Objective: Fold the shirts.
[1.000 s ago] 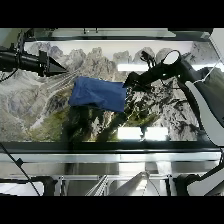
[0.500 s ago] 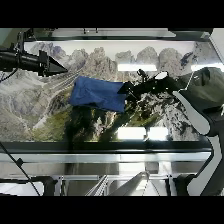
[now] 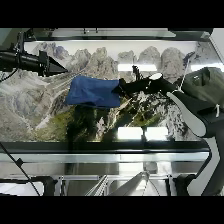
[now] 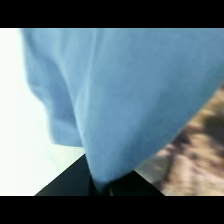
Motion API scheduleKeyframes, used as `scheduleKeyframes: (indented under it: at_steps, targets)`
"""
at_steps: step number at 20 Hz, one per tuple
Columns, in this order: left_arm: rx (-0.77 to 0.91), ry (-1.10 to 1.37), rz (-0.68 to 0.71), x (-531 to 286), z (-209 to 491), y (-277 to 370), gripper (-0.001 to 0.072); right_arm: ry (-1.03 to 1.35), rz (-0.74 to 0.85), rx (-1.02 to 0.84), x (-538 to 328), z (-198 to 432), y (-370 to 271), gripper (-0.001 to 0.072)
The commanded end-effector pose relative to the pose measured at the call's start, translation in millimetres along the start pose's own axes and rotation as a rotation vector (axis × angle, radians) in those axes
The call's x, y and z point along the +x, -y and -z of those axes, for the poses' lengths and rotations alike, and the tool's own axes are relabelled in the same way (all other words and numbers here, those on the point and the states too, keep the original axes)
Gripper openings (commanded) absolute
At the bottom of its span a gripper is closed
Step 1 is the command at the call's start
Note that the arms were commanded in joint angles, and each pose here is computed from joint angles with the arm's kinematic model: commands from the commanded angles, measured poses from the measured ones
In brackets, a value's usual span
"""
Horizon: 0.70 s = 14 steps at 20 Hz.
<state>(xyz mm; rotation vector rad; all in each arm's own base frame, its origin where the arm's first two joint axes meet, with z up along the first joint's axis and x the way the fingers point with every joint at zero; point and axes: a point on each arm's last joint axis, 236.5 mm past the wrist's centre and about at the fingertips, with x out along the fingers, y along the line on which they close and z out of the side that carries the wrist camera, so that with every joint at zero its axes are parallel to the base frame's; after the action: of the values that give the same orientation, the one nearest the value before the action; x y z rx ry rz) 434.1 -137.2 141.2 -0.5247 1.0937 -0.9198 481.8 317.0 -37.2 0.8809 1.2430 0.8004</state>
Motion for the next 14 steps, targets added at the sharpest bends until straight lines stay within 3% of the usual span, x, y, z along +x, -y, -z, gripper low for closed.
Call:
scheduleKeyframes:
  at_steps: [1,7,11,14]
  targets:
    - [0.000,0.000,0.000,-0.4,0.3,0.0,0.0001,0.078,-0.016,-0.144,-55.7,-20.2,-56.8,0.0022]
    - [-0.004,-0.029,0.011,-0.5,6.9,2.8,0.0001,0.383,0.130,-0.396,-260.0,-18.7,-170.0,0.0021]
    - [-0.048,-0.033,0.013,-0.4,7.9,3.5,0.0001,0.538,0.348,-0.328,-347.2,-8.2,-153.9,0.0022]
    - [-0.063,-0.052,0.021,0.3,11.9,5.9,0.0001,0.572,0.400,-0.269,-374.6,-14.5,-128.0,0.0023]
